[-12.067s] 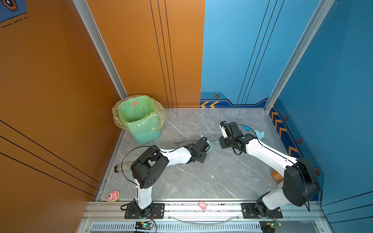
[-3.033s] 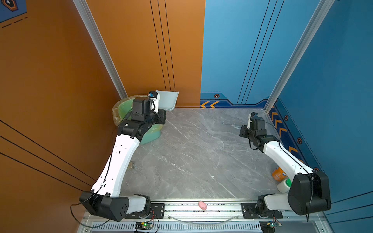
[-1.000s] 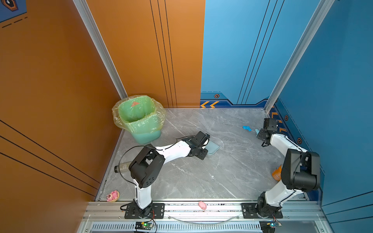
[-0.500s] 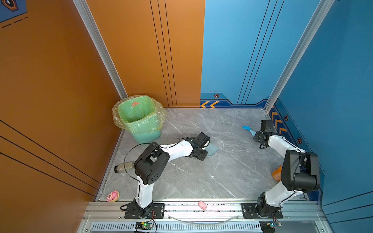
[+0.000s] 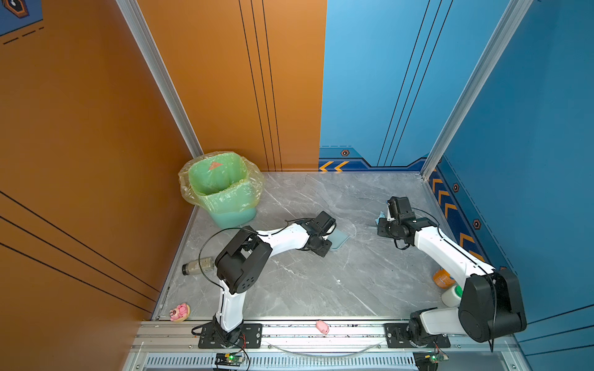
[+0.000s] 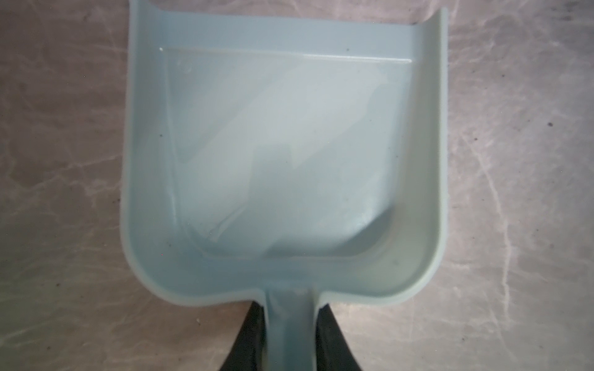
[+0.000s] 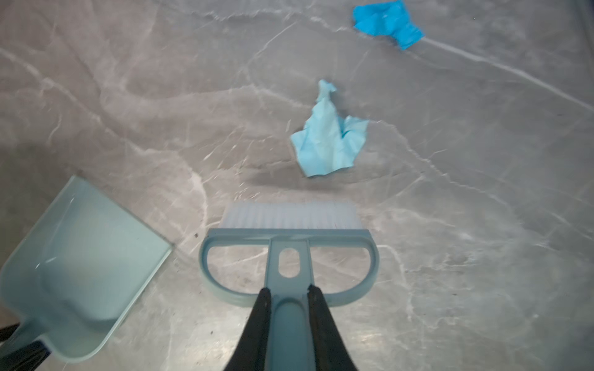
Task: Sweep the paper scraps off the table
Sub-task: 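Sweep the light blue scrap toward the dustpan with the right gripper's brush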
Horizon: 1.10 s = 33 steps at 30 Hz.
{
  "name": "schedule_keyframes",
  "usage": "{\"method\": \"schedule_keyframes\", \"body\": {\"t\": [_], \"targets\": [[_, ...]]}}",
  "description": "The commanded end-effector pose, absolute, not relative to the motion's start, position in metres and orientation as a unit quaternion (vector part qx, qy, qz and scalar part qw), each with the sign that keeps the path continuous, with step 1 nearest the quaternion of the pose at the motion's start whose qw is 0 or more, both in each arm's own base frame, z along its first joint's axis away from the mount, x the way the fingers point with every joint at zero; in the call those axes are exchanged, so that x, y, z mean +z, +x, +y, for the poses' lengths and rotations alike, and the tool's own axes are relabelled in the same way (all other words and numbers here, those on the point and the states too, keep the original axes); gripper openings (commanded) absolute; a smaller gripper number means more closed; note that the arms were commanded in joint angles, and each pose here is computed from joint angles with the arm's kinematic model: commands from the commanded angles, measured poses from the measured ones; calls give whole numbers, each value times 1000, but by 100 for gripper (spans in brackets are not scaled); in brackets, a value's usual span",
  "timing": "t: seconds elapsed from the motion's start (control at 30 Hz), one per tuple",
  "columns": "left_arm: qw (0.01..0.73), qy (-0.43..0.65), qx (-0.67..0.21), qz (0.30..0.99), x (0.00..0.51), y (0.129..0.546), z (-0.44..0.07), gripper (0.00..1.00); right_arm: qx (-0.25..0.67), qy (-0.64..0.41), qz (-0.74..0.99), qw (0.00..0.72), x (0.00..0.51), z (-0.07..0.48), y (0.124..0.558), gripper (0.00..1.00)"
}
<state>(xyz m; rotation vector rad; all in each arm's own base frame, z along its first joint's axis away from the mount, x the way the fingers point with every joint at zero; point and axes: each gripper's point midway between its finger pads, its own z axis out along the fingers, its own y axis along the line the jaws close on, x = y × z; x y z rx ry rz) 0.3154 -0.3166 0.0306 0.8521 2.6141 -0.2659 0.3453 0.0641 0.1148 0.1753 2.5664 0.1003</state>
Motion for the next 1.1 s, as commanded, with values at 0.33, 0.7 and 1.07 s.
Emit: {"method": "schedule_keyframes", "body": {"t": [0.33, 0.7, 1.07], "targets": [[171, 374, -105, 905, 34, 289, -336, 0, 20, 149, 918, 368, 167, 11, 382, 0], [169, 373, -106, 906, 31, 289, -342, 0, -53, 216, 921, 320, 129, -44, 401, 0], [168, 372, -105, 907, 29, 291, -343, 0, -23, 150, 949, 278, 100, 7, 383, 0]]}}
